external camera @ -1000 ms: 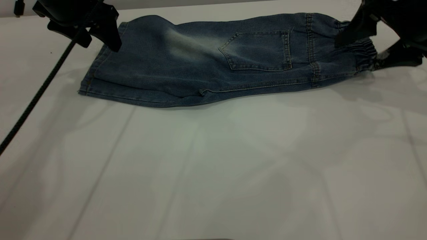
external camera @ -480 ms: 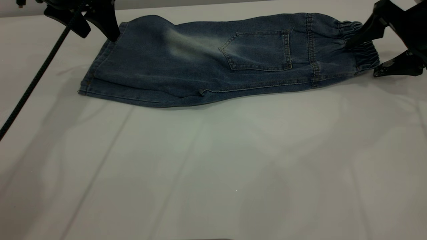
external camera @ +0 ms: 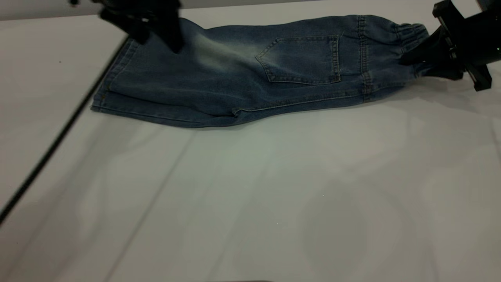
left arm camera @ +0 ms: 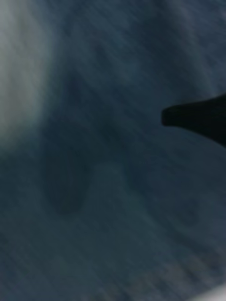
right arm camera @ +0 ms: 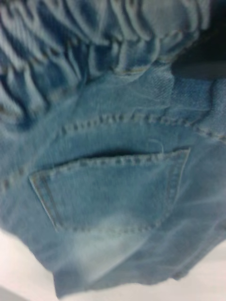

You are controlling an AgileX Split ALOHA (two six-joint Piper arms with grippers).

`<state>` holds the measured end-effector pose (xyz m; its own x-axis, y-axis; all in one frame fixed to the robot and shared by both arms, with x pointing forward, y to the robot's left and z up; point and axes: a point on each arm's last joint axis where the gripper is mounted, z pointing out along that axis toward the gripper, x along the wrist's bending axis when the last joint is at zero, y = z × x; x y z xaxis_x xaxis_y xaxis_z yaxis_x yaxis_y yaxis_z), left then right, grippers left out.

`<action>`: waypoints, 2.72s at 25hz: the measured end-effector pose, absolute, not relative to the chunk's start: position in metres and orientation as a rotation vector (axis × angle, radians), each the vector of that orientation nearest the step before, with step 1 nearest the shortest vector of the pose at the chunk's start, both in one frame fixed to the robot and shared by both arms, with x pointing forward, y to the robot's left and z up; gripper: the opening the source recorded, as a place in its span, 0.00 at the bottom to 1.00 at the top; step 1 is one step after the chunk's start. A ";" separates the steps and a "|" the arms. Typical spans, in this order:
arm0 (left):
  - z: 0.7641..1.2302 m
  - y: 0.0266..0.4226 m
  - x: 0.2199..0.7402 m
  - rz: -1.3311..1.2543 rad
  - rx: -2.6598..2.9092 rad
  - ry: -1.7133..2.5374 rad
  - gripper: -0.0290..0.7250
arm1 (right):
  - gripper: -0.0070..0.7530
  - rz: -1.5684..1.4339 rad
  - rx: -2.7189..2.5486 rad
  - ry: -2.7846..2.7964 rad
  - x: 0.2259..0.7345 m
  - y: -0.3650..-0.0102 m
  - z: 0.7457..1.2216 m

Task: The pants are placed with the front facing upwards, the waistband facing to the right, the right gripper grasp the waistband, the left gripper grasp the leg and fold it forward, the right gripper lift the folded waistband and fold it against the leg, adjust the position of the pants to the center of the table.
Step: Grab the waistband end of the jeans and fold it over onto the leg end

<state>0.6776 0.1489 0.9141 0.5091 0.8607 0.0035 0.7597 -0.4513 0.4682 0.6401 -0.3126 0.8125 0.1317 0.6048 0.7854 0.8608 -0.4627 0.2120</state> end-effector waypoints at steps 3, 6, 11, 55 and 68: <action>0.899 0.119 0.683 0.363 2.346 1.256 0.78 | 0.12 -1.272 -2.093 -1.444 0.642 -0.312 0.819; 0.879 0.089 0.689 0.379 2.347 1.184 0.78 | 0.12 -1.316 -2.064 -1.481 0.644 -0.311 0.836; 0.842 0.054 0.694 0.364 2.374 1.118 0.78 | 0.12 -1.423 -1.982 -1.522 0.646 -0.309 0.874; 0.849 0.099 0.736 0.392 2.607 1.304 0.78 | 0.12 -1.680 -1.576 -1.838 0.674 -0.147 0.968; 1.005 0.124 0.727 0.621 2.473 1.363 0.78 | 0.12 -1.693 -1.633 -2.010 0.673 -0.118 0.954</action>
<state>0.7269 0.1244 1.0051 0.4713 0.8473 0.2447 0.7409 -0.5309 0.4113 0.6732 -0.1180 0.9536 -0.4424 0.6594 0.6079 0.7112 -0.1550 0.6857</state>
